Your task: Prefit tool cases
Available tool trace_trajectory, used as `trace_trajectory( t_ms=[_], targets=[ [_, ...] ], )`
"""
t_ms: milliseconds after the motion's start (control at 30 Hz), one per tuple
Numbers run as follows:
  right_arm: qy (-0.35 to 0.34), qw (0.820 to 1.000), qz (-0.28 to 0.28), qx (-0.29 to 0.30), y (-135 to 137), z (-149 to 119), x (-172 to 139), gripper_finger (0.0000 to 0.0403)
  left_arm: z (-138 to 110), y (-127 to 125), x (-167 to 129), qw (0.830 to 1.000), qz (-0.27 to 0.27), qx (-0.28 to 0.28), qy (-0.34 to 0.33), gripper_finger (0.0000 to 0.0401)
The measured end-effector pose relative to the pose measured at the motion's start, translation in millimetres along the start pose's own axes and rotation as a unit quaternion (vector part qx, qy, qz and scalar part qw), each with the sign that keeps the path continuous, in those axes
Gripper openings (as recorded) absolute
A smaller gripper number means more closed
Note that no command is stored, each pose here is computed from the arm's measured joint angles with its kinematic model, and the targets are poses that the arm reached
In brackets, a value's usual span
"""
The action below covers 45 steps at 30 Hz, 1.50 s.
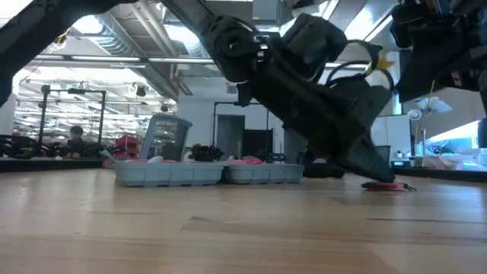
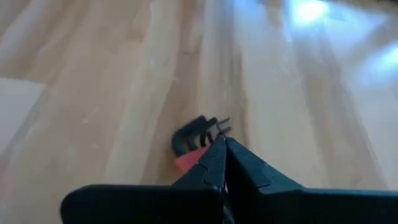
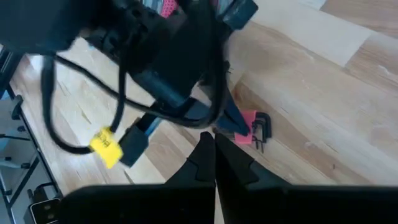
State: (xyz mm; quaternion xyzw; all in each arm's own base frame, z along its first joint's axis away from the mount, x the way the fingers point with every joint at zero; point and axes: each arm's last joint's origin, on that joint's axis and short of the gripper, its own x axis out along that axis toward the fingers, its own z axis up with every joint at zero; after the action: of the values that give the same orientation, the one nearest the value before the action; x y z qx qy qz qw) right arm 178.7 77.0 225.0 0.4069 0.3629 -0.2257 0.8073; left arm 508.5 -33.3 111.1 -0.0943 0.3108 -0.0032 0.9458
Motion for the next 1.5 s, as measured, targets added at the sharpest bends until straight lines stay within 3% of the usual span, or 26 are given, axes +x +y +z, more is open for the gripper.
trace_trajectory(
  t_ms=[300,500,700,867,1033,1233,1500],
  targets=[
    [0.001,1.000,0.000,-0.018,0,0,0,0.0000,-11,-3,-2,0.998,0.010,-0.008,0.065,0.0000],
    [0.052,0.998,-0.002,-0.034,-2,-4,1,0.0000,-31,-20,-9,0.985,0.028,-0.063,0.160,0.0000],
    [0.127,0.990,-0.037,-0.051,-4,-13,14,0.0000,-41,-42,-14,0.966,0.017,-0.159,0.203,0.0000],
    [0.176,0.980,-0.065,-0.073,-3,-23,34,0.0000,-45,-62,-14,0.963,-0.004,-0.186,0.195,0.0000],
    [0.190,0.974,-0.082,-0.090,-3,-29,49,0.0000,-40,-70,-9,0.971,-0.021,-0.192,0.144,0.0000],
    [0.180,0.976,-0.040,-0.113,3,-25,42,0.0000,-33,-71,-13,0.974,-0.016,-0.186,0.126,0.0000],
    [0.148,0.982,-0.003,-0.117,13,-25,33,0.0000,-19,-71,-34,0.985,-0.001,-0.103,0.138,0.0000]
  ],
)
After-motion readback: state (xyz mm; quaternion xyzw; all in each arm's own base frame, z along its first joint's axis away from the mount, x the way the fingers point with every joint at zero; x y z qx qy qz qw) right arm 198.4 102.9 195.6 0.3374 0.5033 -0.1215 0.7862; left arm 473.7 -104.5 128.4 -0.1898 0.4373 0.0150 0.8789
